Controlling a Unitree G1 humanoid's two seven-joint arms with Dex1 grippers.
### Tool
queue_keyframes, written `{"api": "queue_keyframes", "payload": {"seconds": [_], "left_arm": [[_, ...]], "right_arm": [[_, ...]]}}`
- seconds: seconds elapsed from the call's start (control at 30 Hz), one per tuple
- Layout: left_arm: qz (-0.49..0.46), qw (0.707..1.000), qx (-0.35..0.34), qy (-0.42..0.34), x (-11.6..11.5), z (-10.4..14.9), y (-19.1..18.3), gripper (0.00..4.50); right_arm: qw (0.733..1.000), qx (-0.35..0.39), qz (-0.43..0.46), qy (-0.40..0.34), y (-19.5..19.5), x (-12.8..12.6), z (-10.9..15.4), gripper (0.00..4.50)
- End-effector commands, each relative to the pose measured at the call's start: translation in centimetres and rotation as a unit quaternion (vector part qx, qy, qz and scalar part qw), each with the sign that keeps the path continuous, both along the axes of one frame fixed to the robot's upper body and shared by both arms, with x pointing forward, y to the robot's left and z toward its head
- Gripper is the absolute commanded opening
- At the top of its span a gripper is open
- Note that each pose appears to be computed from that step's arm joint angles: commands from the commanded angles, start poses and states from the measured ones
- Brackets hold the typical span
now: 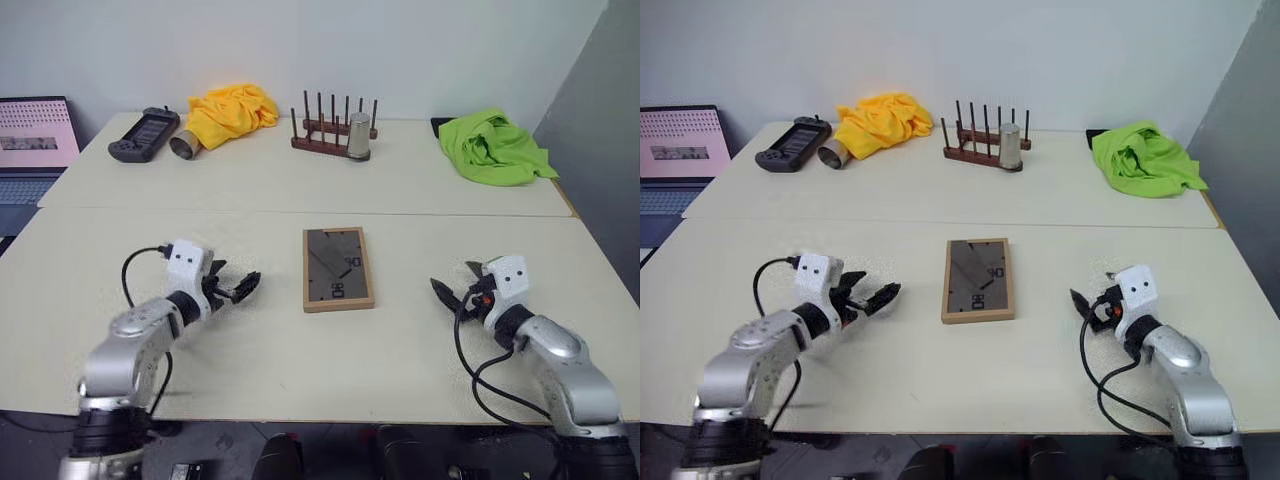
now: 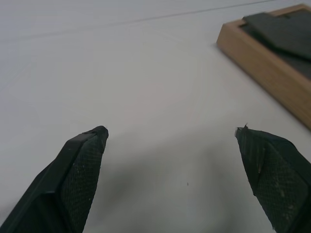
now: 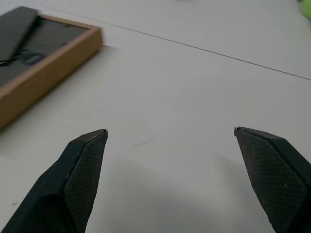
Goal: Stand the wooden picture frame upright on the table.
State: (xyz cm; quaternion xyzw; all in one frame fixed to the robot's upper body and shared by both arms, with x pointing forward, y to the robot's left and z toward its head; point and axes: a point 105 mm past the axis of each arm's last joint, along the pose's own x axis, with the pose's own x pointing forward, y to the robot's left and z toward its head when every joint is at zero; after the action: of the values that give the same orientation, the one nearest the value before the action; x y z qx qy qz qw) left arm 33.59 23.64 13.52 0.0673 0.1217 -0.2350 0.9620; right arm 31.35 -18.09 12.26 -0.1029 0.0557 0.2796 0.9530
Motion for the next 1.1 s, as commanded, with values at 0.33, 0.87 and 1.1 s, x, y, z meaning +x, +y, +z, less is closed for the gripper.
{"api": "queue_keyframes", "payload": {"seconds": [0.33, 0.87, 1.1], "left_arm": [[-0.151, 0.986, 0.037, 0.062, -0.3, 3.6, -0.1, 4.50], [-0.171, 0.984, 0.034, 0.031, 1.8, 3.2, -1.8, 2.41], [-0.156, 0.986, 0.056, 0.008, 3.8, 1.6, -3.1, 0.83]], "right_arm": [[0.978, -0.018, 0.201, 0.061, 1.2, 1.1, 4.1, 4.44], [0.977, -0.046, 0.205, 0.038, 3.0, 4.6, 2.9, 2.58], [0.980, -0.077, 0.178, 0.032, 4.8, 6.1, 1.8, 0.87]]}}
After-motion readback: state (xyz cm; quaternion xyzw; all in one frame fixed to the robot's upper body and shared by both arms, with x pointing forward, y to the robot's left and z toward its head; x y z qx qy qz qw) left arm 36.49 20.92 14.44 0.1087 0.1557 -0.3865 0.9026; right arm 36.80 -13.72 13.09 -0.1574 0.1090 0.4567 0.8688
